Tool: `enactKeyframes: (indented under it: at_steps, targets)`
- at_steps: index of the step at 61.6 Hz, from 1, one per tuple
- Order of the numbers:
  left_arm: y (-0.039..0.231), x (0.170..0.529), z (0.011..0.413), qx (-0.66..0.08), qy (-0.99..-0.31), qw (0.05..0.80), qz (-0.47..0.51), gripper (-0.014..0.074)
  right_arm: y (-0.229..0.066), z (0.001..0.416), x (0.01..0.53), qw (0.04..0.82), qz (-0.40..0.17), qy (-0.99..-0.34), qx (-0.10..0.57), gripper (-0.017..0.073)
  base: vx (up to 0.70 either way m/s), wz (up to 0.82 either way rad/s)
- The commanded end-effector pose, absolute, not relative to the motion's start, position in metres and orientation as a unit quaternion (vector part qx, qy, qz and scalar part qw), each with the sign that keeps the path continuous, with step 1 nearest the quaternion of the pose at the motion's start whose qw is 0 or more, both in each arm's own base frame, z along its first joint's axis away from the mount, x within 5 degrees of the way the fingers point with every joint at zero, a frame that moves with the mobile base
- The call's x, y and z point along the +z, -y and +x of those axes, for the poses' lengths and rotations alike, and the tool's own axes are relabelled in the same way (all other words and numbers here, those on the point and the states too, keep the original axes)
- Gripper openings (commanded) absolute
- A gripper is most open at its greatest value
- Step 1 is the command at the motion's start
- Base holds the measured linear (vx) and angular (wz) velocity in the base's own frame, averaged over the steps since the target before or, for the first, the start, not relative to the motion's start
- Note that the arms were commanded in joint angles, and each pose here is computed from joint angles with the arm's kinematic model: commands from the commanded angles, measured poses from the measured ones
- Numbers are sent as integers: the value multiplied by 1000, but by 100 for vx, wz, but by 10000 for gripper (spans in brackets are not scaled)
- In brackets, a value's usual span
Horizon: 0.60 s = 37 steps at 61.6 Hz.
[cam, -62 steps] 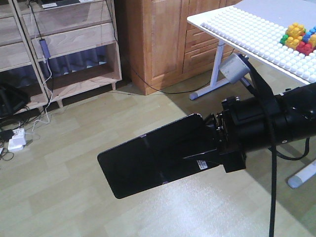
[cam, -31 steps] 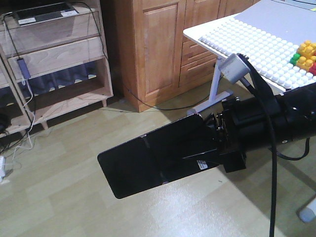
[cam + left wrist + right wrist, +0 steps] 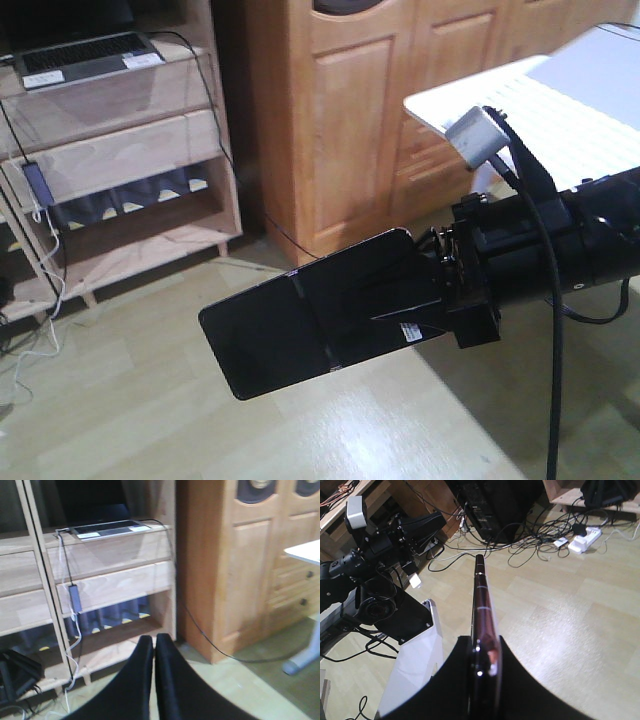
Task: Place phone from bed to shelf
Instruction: 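Drive the base to the wooden shelf holding the phone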
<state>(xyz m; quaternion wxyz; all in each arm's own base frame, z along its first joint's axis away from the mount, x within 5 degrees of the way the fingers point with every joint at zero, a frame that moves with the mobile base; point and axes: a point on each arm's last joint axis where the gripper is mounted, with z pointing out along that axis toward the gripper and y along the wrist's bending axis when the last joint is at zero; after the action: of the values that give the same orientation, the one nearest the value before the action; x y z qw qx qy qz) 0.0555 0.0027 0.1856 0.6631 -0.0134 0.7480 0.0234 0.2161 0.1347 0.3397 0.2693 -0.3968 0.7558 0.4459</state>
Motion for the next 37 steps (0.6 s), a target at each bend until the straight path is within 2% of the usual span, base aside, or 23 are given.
enactKeyframes:
  at_steps: [1, 37]
  targets:
    - [-3, 190, 56, 22, -725, 688, -18, 1, -137, 205, 361, 279, -406, -720, 489, -2, 47, 24]
    - [-3, 190, 56, 22, -725, 688, -18, 1, -137, 205, 361, 279, -406, -720, 489, -2, 45, 27]
